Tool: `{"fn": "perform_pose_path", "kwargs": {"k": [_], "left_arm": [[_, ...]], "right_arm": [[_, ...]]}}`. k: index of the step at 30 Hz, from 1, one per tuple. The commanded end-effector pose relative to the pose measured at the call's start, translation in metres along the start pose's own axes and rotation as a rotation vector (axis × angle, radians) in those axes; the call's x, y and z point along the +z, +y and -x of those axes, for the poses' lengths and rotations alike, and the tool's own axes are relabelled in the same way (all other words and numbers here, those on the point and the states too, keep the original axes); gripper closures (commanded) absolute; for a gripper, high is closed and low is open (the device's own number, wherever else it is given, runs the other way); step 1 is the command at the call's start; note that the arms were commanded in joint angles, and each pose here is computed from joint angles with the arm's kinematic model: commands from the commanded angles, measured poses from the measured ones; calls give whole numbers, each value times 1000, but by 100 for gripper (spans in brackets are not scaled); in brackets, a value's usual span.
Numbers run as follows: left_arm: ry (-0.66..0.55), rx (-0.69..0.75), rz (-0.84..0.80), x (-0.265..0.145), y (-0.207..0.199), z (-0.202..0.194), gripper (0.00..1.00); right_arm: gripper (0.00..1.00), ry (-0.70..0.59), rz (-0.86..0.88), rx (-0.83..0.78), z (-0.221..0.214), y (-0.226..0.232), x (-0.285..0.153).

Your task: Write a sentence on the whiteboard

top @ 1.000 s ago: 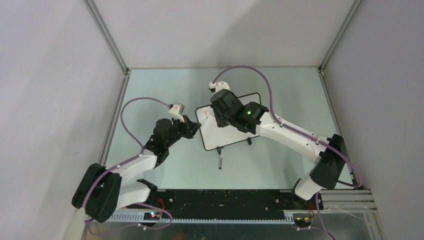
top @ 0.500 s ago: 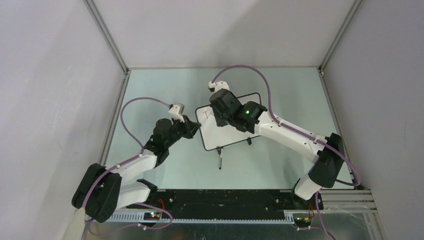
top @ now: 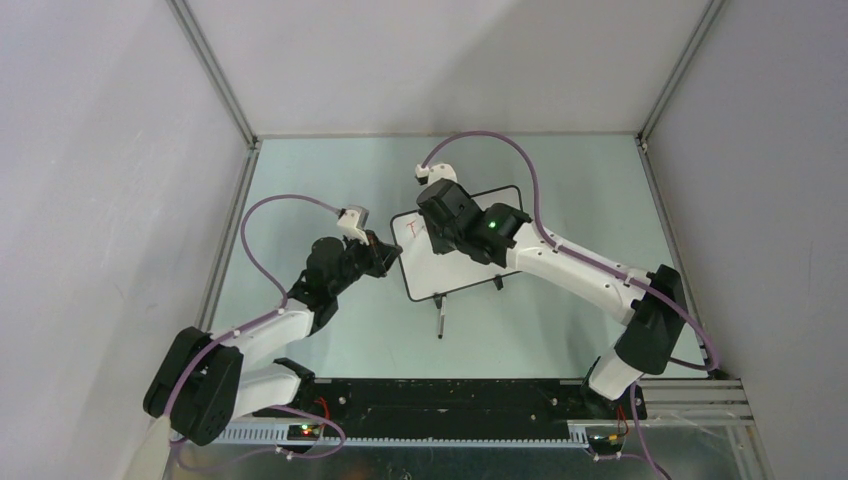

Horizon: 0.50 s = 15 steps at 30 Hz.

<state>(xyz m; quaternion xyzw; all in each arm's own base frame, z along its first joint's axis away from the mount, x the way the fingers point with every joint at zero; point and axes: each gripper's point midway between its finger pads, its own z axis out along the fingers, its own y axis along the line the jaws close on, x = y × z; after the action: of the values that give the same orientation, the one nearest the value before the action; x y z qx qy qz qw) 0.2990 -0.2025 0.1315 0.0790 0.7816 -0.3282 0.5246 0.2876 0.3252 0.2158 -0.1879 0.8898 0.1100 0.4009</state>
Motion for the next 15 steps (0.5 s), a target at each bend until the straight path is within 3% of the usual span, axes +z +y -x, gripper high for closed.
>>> {"fn": "perform_pose_path", "kwargs": {"k": [1, 15], "left_arm": [[-57, 54, 7, 0, -2, 17, 90], [-61, 56, 2, -1, -3, 17, 91]], "right_arm": [[100, -52, -13, 16, 20, -1, -1], [100, -44, 17, 6, 18, 5, -1]]}}
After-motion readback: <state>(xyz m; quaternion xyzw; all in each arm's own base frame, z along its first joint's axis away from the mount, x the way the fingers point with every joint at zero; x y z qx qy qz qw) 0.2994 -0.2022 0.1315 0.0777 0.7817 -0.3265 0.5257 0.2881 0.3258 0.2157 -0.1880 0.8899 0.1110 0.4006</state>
